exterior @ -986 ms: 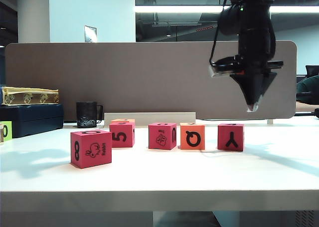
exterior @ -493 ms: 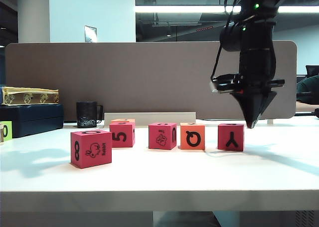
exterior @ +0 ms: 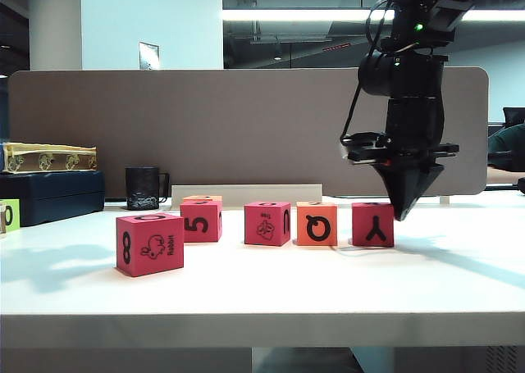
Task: Select the appropriate blocks from the scattered letter blocks on the table and arrange them in a row to spell out "2024".
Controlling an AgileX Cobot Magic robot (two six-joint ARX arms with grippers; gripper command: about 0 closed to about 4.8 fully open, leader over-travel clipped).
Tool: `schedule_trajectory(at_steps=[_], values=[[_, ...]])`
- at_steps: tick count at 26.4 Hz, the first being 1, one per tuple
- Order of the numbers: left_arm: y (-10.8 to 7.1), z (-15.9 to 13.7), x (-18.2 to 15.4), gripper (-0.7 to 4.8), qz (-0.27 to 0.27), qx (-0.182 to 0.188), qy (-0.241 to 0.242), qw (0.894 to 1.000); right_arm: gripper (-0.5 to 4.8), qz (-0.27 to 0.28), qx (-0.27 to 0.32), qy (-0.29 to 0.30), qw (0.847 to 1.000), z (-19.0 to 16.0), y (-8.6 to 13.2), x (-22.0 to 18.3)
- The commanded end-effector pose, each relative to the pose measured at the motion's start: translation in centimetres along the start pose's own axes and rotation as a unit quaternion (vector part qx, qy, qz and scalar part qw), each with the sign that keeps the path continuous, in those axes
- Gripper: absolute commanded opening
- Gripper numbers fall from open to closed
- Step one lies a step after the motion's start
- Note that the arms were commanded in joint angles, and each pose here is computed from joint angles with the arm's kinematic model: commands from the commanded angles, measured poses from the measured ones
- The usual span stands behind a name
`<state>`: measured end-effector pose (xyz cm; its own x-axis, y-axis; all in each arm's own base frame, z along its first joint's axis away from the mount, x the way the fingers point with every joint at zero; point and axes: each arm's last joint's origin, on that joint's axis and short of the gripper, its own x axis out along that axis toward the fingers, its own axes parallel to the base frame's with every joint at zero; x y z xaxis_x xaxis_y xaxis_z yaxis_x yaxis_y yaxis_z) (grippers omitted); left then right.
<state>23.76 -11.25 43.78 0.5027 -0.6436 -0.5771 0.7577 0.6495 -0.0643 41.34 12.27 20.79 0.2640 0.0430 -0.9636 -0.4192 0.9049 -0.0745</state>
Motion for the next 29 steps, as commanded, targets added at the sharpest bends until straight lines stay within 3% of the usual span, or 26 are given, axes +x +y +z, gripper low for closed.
schedule_trajectory(at_steps=[1, 17, 29], values=[[-0.1, 0.2, -0.3, 2.72, 0.005, 0.006, -0.009, 1.000, -0.06, 0.006, 0.002, -0.026, 1.000, 0.5, 0.0, -0.2], [0.0, 0.5, -0.3, 2.72, 0.009, 0.011, -0.023, 1.000, -0.06, 0.092, 0.005, -0.041, 0.995, 0.6, 0.7, -0.3], [0.0, 0.4, -0.3, 2.72, 0.012, 0.011, -0.020, 1.000, -0.06, 0.094, -0.018, -0.061, 0.993, 1.3, 2.7, -0.4]])
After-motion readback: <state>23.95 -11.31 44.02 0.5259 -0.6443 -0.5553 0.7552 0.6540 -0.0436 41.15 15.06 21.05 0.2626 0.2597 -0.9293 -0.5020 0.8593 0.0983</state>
